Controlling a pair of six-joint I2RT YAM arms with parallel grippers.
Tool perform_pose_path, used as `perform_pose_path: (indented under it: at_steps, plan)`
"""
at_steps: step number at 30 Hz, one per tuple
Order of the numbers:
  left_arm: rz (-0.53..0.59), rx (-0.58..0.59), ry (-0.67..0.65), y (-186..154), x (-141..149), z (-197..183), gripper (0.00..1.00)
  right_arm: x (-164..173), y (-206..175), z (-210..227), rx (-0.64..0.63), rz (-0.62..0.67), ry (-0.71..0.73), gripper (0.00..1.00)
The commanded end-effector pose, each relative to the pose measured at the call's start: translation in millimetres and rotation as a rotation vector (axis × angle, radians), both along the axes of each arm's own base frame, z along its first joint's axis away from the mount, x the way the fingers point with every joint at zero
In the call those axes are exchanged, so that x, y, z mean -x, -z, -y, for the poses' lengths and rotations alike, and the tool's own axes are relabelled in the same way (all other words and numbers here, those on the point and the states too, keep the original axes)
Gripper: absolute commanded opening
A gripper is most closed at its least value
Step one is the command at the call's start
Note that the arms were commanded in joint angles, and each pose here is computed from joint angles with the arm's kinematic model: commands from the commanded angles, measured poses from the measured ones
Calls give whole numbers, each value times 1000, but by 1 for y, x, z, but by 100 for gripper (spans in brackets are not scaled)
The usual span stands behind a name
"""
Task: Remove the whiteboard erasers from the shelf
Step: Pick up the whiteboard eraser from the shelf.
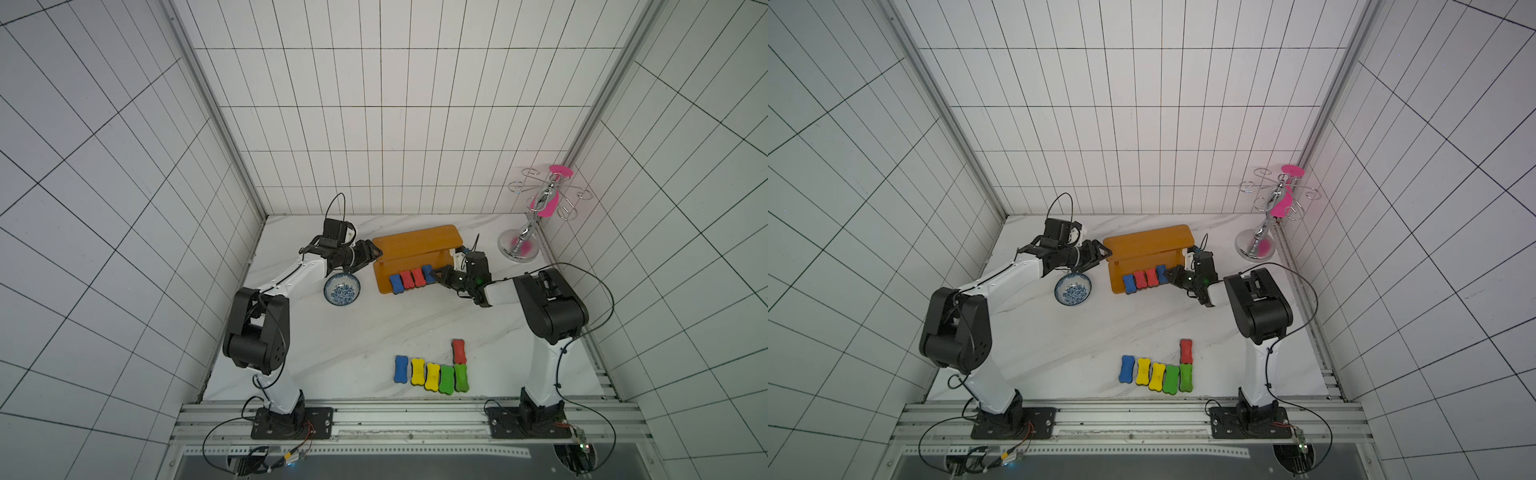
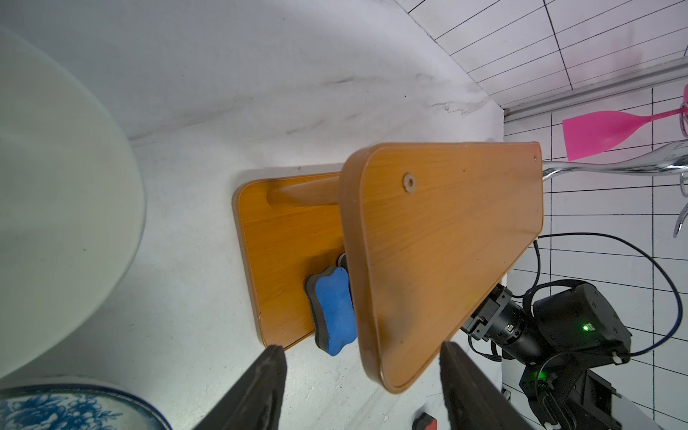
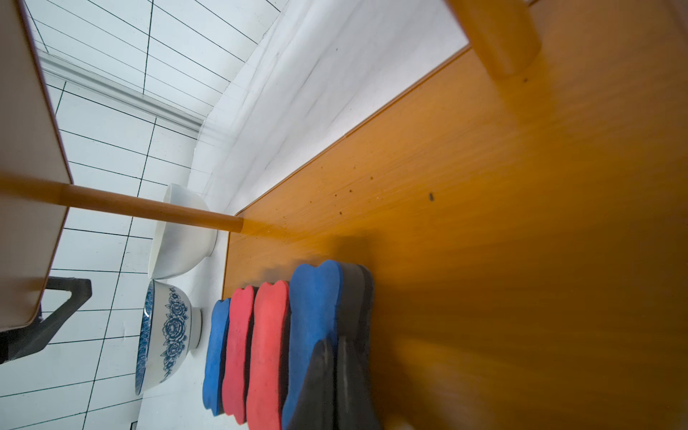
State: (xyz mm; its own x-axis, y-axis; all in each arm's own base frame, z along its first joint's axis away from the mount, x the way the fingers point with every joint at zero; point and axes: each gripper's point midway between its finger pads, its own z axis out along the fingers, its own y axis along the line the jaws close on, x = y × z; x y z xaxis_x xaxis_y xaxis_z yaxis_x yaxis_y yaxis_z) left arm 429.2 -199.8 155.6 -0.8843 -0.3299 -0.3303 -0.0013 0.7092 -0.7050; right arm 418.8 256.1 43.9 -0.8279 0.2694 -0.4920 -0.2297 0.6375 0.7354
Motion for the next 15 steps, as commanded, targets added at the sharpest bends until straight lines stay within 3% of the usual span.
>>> perform_pose_path:
  at_steps: [1,15]
  plan:
    - [23,1,-2,-2,-7,-2,69,12,21,11,43,-112,40,0]
    - [32,-24,-32,-2,-11,-10,69,10,-31,22,-164,-125,170,0]
